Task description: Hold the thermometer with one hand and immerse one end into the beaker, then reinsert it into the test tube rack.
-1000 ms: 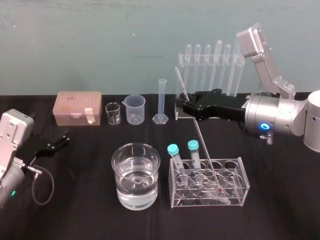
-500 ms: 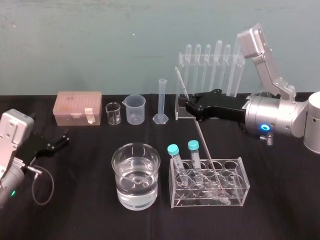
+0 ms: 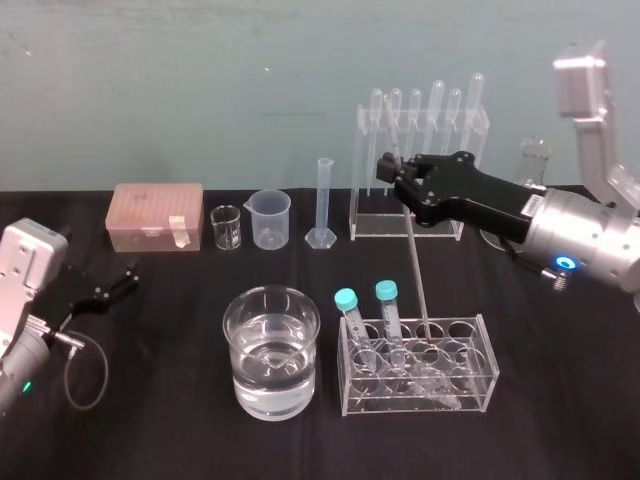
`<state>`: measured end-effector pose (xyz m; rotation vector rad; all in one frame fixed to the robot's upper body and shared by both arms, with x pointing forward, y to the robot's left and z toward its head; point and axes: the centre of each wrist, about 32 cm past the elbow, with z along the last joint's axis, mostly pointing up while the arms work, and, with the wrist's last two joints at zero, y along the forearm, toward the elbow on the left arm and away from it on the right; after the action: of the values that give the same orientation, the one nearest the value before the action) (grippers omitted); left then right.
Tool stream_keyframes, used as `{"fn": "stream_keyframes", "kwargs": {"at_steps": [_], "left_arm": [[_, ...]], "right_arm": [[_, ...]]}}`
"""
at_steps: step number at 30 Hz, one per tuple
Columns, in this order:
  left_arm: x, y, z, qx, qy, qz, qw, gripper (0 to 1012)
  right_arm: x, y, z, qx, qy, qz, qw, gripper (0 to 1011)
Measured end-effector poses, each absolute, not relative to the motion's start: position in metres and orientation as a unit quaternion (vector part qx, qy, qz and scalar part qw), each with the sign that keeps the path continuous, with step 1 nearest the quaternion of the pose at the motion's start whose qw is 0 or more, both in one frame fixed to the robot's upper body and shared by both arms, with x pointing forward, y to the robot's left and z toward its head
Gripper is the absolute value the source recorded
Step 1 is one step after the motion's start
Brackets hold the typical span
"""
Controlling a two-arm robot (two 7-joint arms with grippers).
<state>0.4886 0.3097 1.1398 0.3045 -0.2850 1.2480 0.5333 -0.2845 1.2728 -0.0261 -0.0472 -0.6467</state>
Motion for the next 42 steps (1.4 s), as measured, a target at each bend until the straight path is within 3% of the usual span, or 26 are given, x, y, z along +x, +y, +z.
{"fn": "stream_keyframes", "kwargs": {"at_steps": [12, 24, 28, 35, 42], "left_arm": [[0.489, 0.310, 1.140, 0.141, -0.132, 0.580, 0.791, 1008], [0.489, 0.310, 1.140, 0.142, -0.132, 0.580, 0.791, 1008], [0.489, 0.310, 1.140, 0.142, -0.132, 0.580, 0.791, 1008], [0.489, 0.310, 1.140, 0.141, -0.132, 0.580, 0.791, 1008], [0.489, 0.310, 1.140, 0.142, -0.132, 0.580, 0.791, 1008]], "right_arm": [[0.516, -0.302, 1.257, 0.045, -0.033, -0.310, 0.949, 56], [0.515, -0.305, 1.265, 0.079, -0.046, -0.305, 0.948, 57], [0.518, -0.304, 1.279, 0.087, -0.052, -0.302, 0.948, 56], [0.533, -0.304, 1.327, 0.105, -0.066, -0.309, 0.943, 56], [0.551, -0.289, 1.347, 0.113, -0.077, -0.288, 0.948, 56]]}}
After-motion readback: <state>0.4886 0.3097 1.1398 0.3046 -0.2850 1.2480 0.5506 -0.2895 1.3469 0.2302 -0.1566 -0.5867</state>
